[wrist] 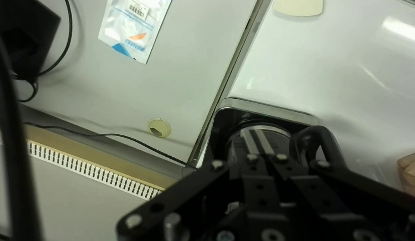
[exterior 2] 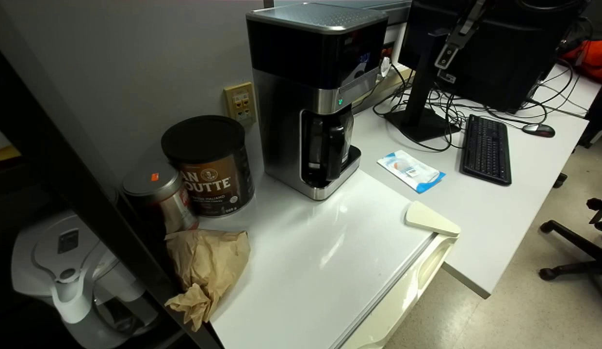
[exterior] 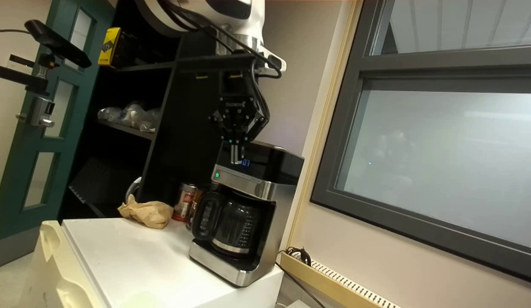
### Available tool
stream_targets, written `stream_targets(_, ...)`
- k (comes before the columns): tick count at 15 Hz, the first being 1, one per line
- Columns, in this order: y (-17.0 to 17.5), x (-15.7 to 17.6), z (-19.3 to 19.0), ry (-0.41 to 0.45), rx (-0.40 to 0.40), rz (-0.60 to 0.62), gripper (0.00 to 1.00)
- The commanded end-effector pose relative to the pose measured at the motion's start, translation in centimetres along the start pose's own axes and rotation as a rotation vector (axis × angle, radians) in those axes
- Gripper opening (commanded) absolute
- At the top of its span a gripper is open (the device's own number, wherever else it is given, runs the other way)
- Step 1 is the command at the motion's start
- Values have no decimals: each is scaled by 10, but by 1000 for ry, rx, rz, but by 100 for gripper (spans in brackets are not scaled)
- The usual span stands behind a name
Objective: Press a button on the coffeemaker.
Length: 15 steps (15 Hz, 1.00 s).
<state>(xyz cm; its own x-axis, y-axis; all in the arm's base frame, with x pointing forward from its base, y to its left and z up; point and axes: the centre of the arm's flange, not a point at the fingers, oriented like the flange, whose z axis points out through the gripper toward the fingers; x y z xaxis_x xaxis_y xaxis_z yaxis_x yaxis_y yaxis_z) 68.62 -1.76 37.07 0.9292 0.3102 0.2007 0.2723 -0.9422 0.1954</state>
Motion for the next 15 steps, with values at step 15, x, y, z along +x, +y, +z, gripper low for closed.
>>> stream_targets(15, -31, 72, 41, 20, 3, -29, 0)
